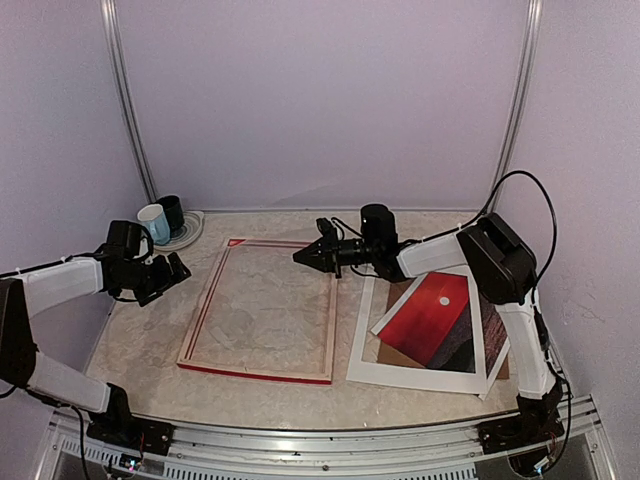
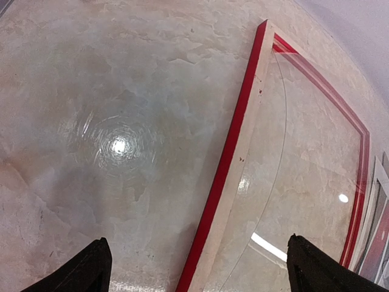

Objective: Put the photo into the frame
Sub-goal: Place the glass panel at the frame body.

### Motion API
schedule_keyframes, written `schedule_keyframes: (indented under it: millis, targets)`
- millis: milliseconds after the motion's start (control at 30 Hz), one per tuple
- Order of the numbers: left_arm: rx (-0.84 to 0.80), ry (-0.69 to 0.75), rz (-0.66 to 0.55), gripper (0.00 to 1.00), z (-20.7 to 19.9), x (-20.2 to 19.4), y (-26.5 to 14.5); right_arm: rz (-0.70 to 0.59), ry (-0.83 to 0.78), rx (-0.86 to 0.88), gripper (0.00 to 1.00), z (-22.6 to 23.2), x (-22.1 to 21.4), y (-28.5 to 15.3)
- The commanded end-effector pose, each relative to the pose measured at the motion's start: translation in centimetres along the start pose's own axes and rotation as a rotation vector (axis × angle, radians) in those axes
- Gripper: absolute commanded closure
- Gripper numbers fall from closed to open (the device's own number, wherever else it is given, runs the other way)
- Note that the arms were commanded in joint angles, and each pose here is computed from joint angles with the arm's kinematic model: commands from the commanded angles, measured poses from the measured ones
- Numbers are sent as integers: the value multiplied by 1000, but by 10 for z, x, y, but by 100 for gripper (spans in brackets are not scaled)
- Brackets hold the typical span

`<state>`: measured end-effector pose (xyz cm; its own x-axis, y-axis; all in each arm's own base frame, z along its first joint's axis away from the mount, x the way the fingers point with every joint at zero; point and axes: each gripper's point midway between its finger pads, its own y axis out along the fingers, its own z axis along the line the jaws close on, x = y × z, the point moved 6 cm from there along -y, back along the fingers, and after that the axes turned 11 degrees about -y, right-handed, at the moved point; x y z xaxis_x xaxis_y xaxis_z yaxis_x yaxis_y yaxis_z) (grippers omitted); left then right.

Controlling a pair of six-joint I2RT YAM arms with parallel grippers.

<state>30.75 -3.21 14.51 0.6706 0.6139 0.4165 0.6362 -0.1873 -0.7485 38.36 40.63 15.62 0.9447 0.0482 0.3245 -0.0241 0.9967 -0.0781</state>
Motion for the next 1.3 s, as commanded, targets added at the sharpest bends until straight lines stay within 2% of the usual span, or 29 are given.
schedule_keyframes:
  millis: [0, 533, 1267]
  targets:
    - [-16, 7, -12, 1, -1, 1, -1, -19, -63, 45, 100, 34, 8, 4]
    - [-28, -22, -100, 1, 1, 13, -19, -37, -138, 81, 100, 59, 8, 6]
    - [-35, -19, -80, 1, 2, 10, -16, 19, -60, -77, 100, -2, -25, -3]
